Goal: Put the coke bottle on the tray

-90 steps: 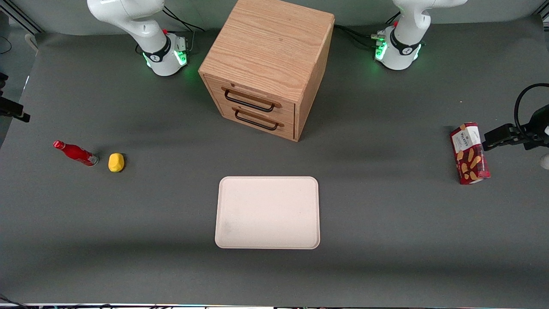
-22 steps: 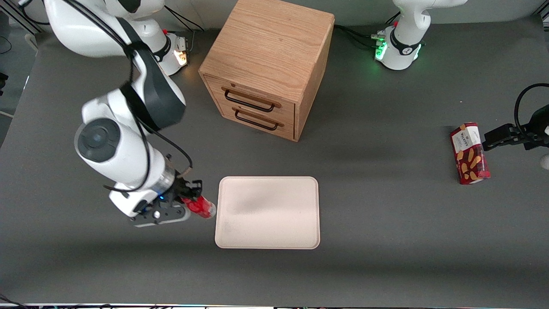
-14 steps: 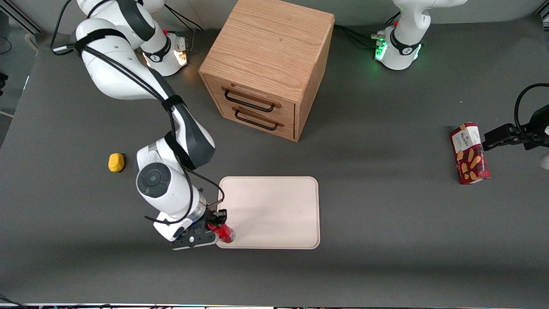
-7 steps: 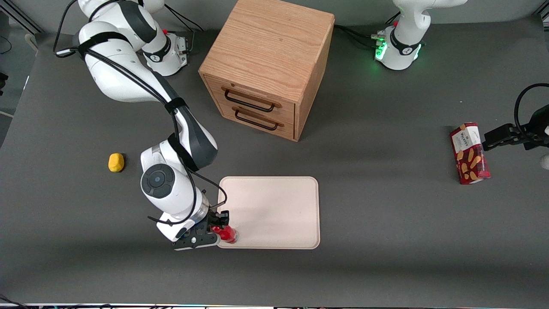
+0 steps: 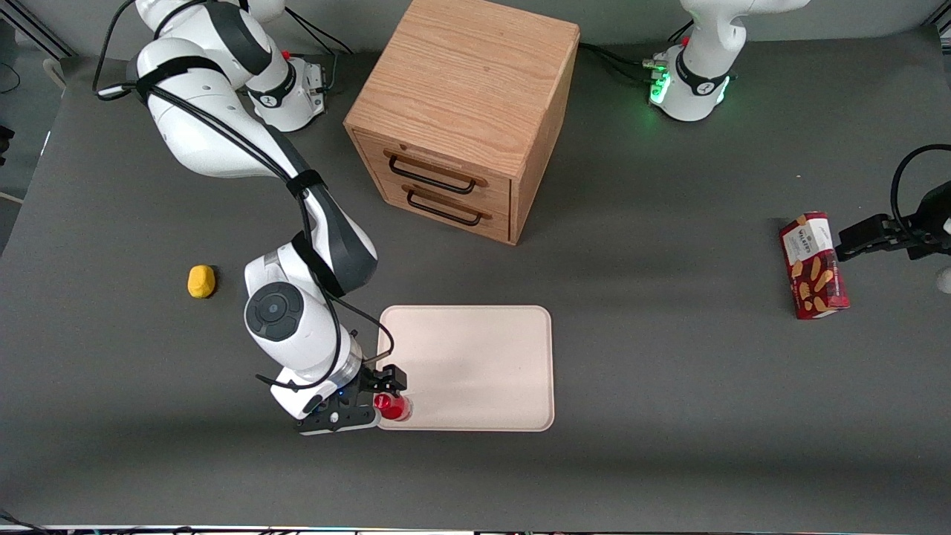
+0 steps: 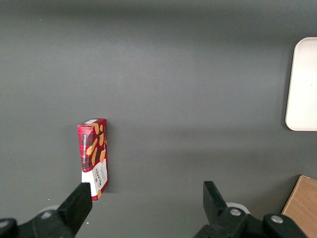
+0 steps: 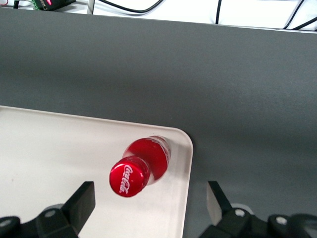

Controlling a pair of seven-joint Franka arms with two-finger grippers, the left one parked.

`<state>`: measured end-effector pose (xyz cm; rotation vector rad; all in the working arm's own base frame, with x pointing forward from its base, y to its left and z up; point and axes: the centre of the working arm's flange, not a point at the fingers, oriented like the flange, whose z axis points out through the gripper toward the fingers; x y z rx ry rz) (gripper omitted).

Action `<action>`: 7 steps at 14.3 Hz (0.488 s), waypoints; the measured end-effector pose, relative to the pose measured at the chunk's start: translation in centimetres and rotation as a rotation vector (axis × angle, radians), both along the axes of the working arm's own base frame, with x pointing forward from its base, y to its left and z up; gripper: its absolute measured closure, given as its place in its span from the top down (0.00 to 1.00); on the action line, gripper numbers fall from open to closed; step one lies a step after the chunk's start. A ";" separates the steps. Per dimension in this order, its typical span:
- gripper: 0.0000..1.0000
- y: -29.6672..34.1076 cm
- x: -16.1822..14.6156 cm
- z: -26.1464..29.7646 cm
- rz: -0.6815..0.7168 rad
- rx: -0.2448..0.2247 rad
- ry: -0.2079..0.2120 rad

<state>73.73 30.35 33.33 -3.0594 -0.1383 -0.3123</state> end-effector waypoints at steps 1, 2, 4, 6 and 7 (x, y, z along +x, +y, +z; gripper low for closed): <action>1.00 0.0 0.0 0.0 -0.001 0.000 0.000; 1.00 0.0 0.0 0.0 -0.003 0.001 -0.002; 1.00 -0.1 0.1 0.4 -0.012 0.006 -0.009; 1.00 -0.5 0.3 2.0 -0.022 0.010 -0.024; 1.00 -1.0 0.3 3.3 -0.028 0.002 -0.017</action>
